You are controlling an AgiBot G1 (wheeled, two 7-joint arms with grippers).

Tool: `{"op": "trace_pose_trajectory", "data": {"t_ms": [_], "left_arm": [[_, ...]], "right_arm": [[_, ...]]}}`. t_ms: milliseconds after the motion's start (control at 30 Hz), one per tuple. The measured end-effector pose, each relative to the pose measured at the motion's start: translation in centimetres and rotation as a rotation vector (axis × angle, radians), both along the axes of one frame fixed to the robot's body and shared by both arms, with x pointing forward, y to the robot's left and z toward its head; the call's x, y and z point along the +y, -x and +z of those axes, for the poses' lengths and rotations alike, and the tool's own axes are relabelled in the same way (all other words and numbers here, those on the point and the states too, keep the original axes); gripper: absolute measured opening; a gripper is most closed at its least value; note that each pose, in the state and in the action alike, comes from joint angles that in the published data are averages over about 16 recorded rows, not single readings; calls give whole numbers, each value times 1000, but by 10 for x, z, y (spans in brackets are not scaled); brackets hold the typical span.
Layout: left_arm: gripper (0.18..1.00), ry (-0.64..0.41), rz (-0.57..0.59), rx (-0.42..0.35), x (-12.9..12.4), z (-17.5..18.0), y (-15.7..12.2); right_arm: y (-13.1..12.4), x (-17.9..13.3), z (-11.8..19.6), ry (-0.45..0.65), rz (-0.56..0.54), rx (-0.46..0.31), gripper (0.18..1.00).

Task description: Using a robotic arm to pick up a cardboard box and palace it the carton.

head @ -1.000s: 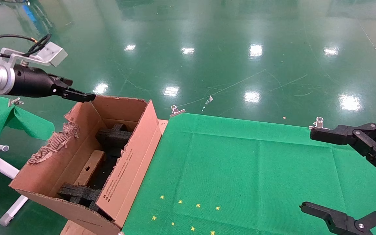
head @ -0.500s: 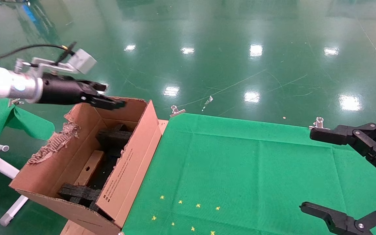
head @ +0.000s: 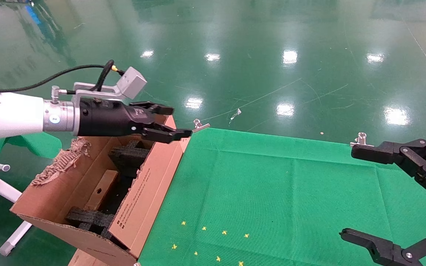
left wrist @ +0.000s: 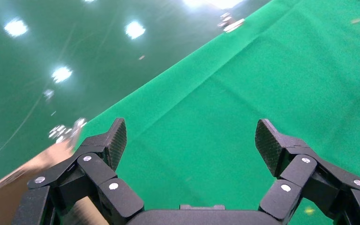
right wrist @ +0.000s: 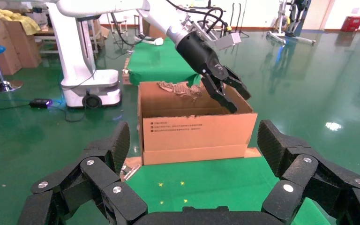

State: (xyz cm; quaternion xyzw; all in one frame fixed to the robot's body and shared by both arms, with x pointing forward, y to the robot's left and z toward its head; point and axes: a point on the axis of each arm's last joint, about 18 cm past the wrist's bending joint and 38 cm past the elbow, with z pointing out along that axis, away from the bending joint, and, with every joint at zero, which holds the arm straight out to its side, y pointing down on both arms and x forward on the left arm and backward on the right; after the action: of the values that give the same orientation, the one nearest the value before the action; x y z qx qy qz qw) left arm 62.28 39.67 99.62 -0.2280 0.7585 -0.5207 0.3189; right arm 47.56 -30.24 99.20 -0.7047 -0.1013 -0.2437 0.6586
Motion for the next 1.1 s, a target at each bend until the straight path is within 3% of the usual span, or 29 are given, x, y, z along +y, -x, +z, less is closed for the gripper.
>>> {"op": "trace_pose_trajectory", "data": {"t_ms": [533, 1100], "left_arm": [[1001, 78, -332, -132, -61, -4, 53], [1001, 96, -615, -304, -94, -3, 133]], "right_arm": [[0, 0, 0, 0, 0, 0, 1000], [0, 0, 0, 0, 0, 0, 1000]]}}
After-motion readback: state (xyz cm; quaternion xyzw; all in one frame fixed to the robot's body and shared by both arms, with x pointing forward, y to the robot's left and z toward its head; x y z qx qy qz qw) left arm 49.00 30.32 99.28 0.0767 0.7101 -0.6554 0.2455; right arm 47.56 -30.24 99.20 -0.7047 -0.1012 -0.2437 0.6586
